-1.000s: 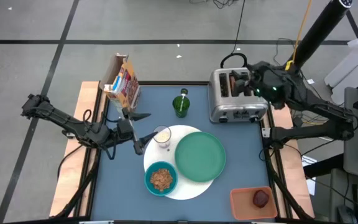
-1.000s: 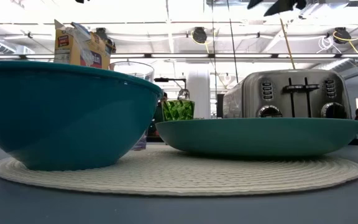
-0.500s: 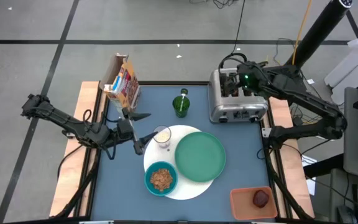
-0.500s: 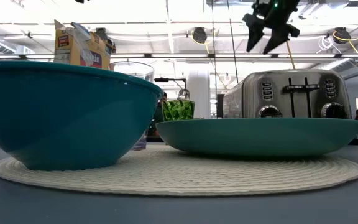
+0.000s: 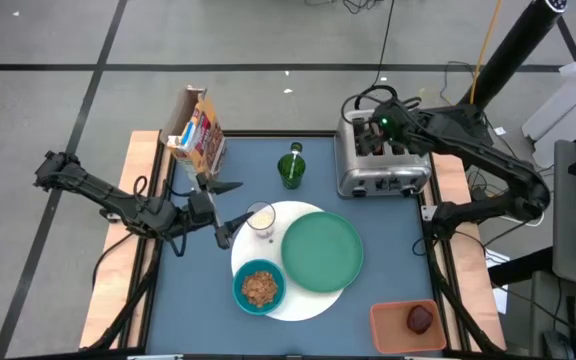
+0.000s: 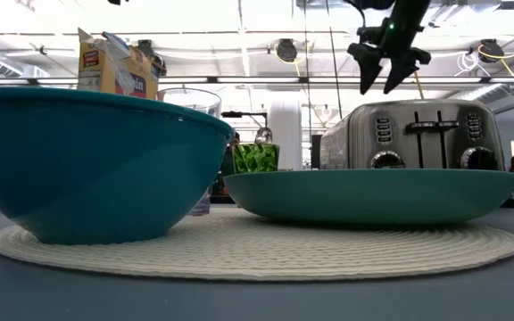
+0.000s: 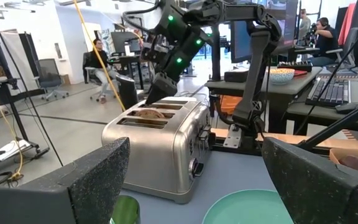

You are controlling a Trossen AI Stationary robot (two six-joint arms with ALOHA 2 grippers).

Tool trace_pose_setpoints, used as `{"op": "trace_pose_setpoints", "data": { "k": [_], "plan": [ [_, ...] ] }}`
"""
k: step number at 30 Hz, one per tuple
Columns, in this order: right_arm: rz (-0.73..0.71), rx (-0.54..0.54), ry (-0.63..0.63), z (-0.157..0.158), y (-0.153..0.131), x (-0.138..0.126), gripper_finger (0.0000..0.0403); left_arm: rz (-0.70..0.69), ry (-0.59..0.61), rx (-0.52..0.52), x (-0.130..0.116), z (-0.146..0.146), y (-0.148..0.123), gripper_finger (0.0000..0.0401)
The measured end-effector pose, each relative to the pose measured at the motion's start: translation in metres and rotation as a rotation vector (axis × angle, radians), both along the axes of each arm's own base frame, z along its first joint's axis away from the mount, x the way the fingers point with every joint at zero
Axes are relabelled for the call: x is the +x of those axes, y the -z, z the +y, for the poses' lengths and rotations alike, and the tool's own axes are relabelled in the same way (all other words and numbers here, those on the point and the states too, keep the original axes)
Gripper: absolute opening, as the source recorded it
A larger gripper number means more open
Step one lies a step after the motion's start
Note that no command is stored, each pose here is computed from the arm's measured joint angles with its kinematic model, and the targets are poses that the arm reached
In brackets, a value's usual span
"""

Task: Arrange a breakfast setting
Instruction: Put the toasted bread from the toaster on the green plate

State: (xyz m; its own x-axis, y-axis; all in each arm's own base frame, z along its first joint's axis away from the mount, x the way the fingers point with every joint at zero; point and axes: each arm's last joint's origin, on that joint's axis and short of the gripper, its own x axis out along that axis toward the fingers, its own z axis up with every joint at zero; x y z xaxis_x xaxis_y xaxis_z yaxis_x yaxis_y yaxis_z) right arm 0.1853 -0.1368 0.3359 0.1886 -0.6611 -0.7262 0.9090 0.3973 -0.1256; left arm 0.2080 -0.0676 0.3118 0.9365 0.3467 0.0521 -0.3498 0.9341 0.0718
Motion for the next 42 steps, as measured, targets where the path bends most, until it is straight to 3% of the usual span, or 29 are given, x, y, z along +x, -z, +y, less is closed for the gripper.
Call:
{"op": "trace_pose_setpoints", "data": {
  "k": [17, 37, 42],
  "plan": [
    [0.117, 0.067, -0.009, -0.01, 0.022, 0.015, 0.0318, -0.008, 0.001, -0.021, 0.0, 0.0, 0.0, 0.0372],
    [0.101, 0.046, -0.009, -0.006, 0.015, 0.008, 0.0317, -0.01, 0.002, -0.027, 0.0, 0.0, 0.0, 0.0372],
    [0.102, 0.046, -0.009, -0.006, 0.015, 0.008, 0.0292, -0.011, 0.002, -0.029, 0.0, 0.0, 0.0, 0.0372]
  ]
}}
